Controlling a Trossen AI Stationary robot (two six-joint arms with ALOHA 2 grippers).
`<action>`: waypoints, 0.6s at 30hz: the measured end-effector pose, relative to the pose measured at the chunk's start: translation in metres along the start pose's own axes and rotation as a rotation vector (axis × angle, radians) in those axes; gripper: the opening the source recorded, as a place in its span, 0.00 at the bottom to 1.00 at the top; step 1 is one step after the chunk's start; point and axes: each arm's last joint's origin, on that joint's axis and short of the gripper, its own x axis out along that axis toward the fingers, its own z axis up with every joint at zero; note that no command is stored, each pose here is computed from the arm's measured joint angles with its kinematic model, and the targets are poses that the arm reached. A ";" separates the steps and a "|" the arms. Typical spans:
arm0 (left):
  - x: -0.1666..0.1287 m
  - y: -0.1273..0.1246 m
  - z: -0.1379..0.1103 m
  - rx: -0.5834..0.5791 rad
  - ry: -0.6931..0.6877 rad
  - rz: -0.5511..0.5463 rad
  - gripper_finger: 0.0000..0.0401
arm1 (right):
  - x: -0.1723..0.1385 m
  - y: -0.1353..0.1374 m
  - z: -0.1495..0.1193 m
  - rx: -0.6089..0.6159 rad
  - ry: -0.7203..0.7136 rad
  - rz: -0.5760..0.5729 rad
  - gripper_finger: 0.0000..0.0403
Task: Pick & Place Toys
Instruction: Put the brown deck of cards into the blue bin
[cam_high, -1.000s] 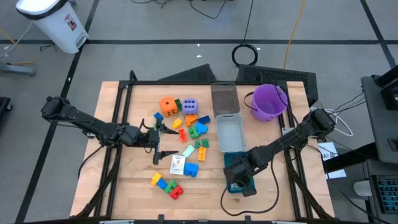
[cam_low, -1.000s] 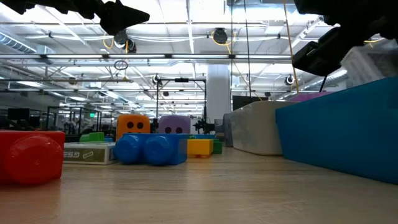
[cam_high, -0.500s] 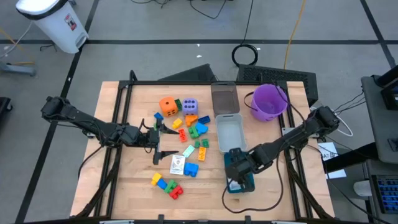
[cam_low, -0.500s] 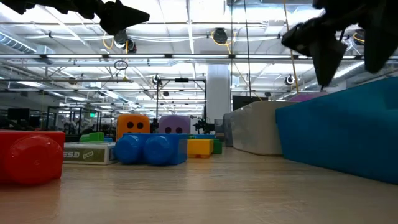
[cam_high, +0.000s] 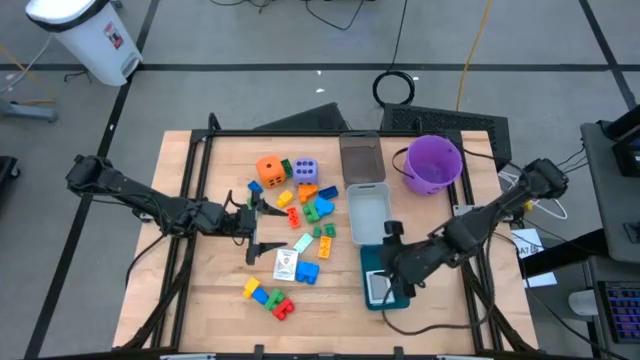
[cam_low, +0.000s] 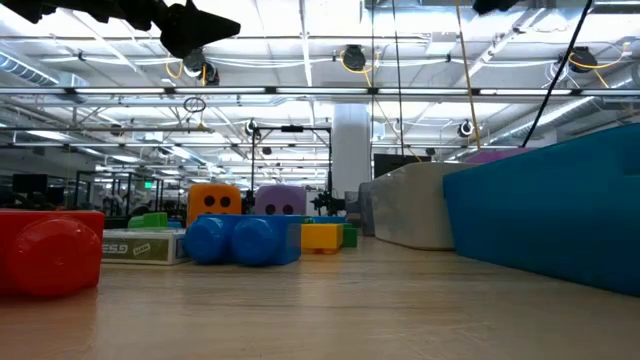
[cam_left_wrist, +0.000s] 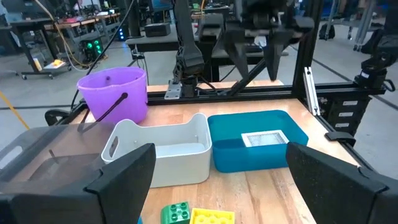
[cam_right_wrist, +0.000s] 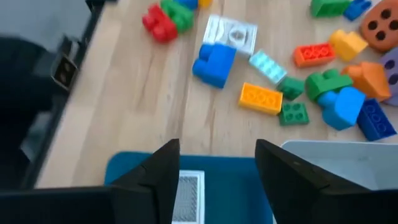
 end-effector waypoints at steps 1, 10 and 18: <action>0.000 0.000 0.000 -0.004 0.000 0.000 0.92 | -0.003 -0.001 0.001 0.011 -0.016 0.004 0.45; 0.000 0.000 0.000 -0.020 0.000 0.000 0.92 | 0.012 -0.003 -0.028 -0.040 -0.235 -0.025 0.40; 0.000 0.000 0.000 -0.023 -0.002 0.000 0.92 | 0.011 -0.015 -0.059 0.011 -0.502 0.037 0.36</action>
